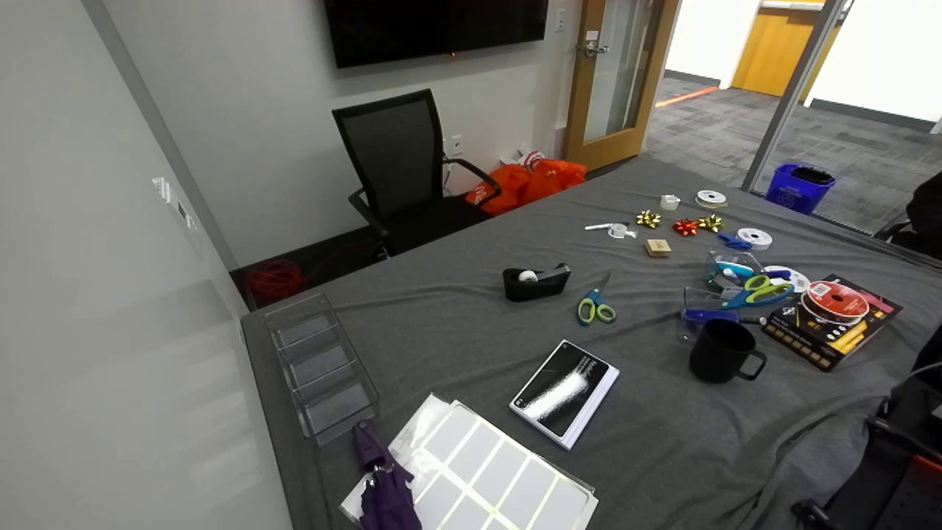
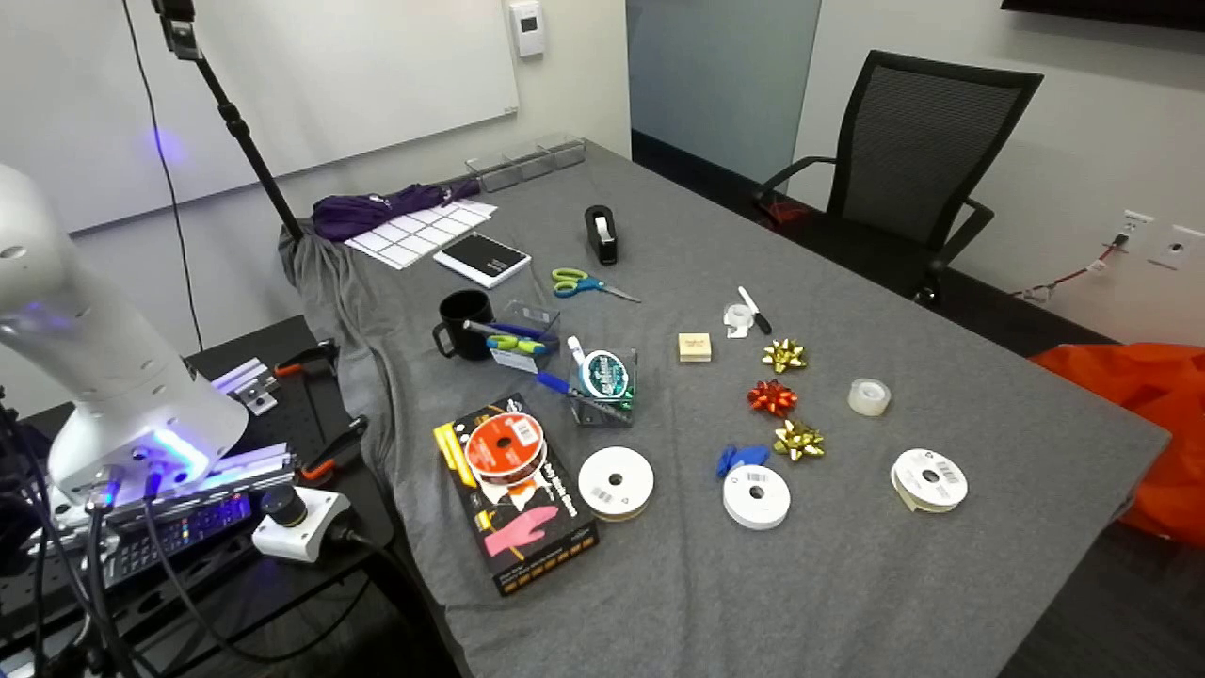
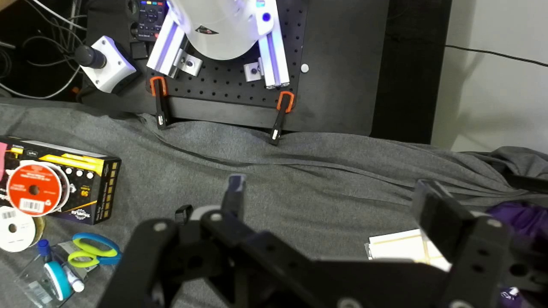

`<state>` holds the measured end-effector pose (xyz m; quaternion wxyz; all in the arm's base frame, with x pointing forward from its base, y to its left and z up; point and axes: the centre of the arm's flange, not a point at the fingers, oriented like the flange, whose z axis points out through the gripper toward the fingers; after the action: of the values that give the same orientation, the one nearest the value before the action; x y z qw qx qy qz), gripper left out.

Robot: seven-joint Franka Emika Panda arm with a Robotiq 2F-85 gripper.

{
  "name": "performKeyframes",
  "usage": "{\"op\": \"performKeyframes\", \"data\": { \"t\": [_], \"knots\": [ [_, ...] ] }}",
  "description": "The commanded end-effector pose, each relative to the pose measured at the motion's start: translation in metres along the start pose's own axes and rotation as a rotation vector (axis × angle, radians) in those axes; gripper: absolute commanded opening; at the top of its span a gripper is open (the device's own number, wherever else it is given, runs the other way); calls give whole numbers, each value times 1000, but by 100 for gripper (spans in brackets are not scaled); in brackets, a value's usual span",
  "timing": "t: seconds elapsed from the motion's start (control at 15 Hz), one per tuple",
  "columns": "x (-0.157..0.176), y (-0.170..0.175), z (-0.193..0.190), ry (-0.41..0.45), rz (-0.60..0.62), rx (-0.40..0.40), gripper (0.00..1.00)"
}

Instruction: Move the scissors from the bowl to the cup

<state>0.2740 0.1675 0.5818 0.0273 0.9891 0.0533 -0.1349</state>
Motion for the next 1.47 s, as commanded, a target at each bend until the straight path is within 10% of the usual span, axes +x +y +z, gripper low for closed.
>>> {"op": "performKeyframes", "data": {
  "t": [0.0,0.8,1.4],
  "knots": [
    [0,0,0,0,0,0,100],
    [0,0,0,0,0,0,100],
    [59,71,-2,159,219,207,100]
  ]
}}
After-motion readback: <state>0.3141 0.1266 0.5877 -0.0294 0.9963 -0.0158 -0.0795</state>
